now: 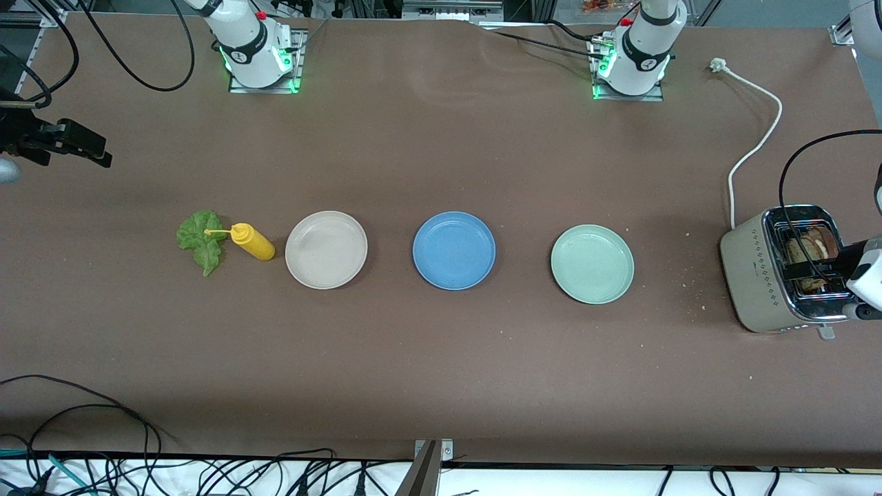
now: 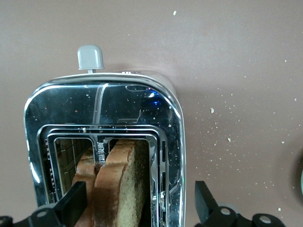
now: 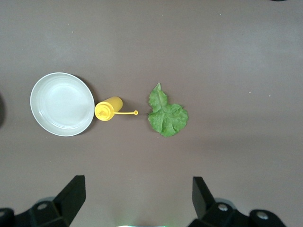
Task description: Make sandwich in blue plate with both arms
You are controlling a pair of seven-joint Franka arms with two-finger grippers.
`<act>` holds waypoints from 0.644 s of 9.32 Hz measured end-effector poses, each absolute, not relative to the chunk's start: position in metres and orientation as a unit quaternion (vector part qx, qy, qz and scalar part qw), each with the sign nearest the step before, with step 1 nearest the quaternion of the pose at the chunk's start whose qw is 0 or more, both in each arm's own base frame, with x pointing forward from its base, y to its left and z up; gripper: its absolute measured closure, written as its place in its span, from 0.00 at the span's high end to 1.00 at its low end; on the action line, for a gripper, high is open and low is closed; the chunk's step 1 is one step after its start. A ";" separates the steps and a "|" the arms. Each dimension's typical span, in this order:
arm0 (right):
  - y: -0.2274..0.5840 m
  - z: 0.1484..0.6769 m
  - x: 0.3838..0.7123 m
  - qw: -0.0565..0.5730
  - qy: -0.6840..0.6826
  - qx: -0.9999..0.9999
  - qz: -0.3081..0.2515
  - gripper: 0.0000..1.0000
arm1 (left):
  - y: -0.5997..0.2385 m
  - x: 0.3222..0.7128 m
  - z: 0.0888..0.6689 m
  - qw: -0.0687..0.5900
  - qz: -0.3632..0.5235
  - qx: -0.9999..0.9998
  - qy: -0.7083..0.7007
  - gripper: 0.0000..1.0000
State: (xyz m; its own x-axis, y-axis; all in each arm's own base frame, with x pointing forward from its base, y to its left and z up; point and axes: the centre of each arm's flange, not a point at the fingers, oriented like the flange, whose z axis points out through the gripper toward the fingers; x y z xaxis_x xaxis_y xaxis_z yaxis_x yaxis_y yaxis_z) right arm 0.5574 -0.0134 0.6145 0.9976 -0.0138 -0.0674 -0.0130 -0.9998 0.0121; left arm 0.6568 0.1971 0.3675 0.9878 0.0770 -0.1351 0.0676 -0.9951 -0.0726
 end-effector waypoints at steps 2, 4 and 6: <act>-0.013 0.614 0.557 0.006 -0.007 0.999 -0.034 1.00 | 0.195 0.658 0.368 0.034 0.068 -0.997 -0.035 1.00; -0.013 0.614 0.557 0.006 -0.007 0.999 -0.034 1.00 | 0.192 0.659 0.368 0.034 0.067 -0.997 -0.033 1.00; -0.013 0.614 0.557 0.006 -0.007 0.999 -0.034 1.00 | 0.187 0.660 0.368 0.034 0.067 -0.997 -0.028 1.00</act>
